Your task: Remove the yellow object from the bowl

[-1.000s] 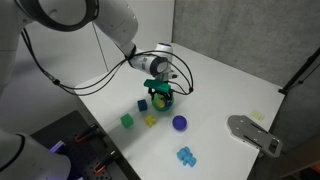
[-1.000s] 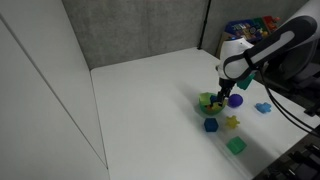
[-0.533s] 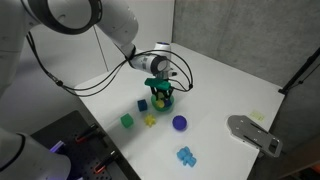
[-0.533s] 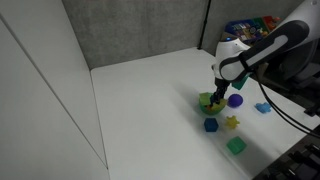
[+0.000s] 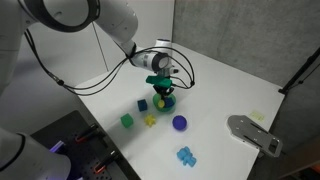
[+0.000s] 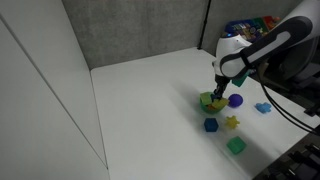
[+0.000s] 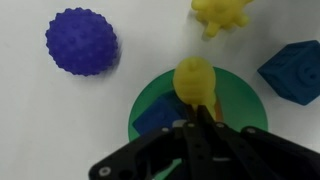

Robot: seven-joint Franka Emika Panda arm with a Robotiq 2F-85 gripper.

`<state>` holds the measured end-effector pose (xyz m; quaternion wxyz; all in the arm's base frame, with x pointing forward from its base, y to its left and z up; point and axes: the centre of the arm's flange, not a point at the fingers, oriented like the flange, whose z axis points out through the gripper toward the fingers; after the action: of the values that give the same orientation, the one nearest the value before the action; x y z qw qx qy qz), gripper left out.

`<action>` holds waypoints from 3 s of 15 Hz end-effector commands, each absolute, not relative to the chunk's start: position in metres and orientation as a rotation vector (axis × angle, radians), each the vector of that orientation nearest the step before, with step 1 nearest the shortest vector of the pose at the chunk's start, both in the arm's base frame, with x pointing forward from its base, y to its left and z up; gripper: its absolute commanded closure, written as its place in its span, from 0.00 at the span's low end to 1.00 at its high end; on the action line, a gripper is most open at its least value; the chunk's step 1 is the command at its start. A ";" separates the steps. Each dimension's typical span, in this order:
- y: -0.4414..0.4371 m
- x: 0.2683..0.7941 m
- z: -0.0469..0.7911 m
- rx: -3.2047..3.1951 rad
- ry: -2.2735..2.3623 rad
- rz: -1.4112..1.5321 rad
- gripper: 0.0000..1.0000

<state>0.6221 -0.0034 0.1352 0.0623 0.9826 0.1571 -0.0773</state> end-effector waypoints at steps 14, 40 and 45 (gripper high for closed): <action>-0.065 0.618 0.255 3.067 0.302 -0.164 0.97; -0.158 0.574 0.349 3.076 -0.242 -0.166 0.00; -0.109 0.541 0.386 3.103 -0.135 -0.184 0.00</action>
<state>0.5744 -0.1359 0.3589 0.0242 0.9967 -0.0528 -0.0576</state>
